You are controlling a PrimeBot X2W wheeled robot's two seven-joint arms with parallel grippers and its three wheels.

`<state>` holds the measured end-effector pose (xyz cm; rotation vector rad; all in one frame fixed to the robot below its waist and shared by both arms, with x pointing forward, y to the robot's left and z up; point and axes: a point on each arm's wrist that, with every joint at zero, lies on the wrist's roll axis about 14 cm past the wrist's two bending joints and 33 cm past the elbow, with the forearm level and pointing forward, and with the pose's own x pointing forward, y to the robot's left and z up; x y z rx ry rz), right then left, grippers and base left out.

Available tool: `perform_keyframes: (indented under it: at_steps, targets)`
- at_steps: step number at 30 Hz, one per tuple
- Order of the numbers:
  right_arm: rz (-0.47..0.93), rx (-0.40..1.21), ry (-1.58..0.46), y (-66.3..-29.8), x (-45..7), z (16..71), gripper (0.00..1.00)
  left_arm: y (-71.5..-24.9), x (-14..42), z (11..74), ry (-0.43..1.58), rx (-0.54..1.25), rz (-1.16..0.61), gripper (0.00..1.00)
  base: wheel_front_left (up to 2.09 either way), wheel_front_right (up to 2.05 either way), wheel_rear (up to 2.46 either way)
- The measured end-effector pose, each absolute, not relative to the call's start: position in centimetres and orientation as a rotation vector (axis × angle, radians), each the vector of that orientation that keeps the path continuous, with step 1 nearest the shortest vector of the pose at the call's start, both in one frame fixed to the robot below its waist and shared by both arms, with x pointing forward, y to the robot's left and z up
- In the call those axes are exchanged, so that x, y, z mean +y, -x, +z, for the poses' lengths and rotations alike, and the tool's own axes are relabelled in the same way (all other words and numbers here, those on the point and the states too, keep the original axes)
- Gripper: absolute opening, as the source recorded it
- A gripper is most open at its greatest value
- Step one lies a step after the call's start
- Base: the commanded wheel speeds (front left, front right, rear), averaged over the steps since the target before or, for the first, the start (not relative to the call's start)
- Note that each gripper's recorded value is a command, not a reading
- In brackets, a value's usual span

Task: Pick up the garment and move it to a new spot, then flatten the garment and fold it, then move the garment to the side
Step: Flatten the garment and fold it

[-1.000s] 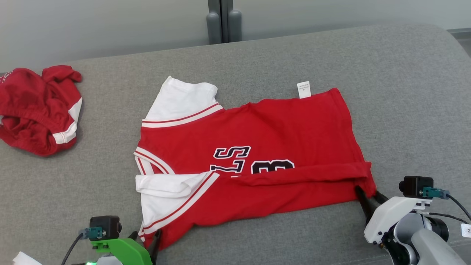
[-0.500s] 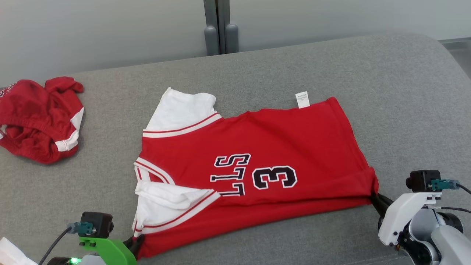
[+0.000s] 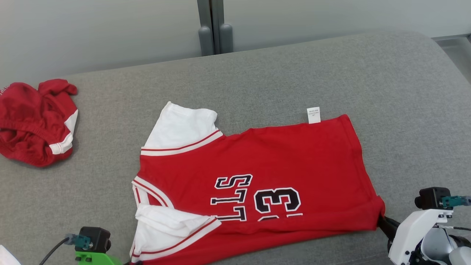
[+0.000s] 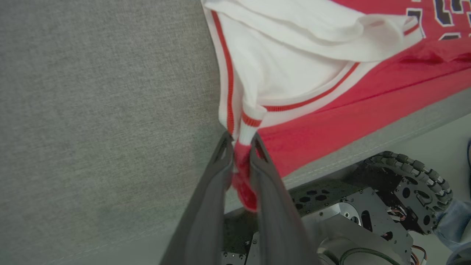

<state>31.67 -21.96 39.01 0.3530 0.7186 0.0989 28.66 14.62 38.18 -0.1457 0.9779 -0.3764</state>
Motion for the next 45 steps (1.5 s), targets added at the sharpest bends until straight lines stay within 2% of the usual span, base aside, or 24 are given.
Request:
perform_keyframes:
  at_steps: [1, 8, 17, 21, 26, 33, 45]
  targets:
    - [0.093, 0.712, -0.352, -31.8, -22.0, 39.1, 1.0, -28.6, 14.6, 38.1, 0.147, 0.982, -0.378, 1.0, 0.0, 0.0, 0.0]
    - [0.044, 0.581, -0.335, -33.7, -22.7, 41.1, 1.0, -29.5, 14.8, 38.4, 0.13, 0.949, -0.372, 1.0, 0.0, 0.0, 0.0]
    - [0.013, 0.32, -0.31, -37.7, -23.2, 45.4, 1.0, -38.2, 15.2, 45.2, 0.048, 0.552, -0.345, 1.0, 0.0, 0.0, 0.0]
    - [0.018, 0.238, -0.308, -40.0, -23.1, 47.1, 1.0, -41.4, 14.6, 47.7, 0.013, 0.463, -0.384, 1.0, 0.0, 0.0, 0.0]
    - [0.044, 0.234, -0.329, -43.2, -22.4, 47.7, 1.0, -44.4, 13.2, 47.9, -0.032, 0.523, -0.464, 1.0, 0.0, 0.0, 0.0]
    - [0.049, 0.358, -0.32, -47.8, -22.3, 45.7, 1.0, -49.2, 11.2, 45.7, -0.078, 0.665, -0.547, 1.0, 0.0, 0.0, 0.0]
    - [0.065, 0.593, -0.27, -51.1, -21.6, 39.4, 1.0, -55.4, 9.9, 40.4, -0.191, 0.876, -0.58, 1.0, 0.0, 0.0, 0.0]
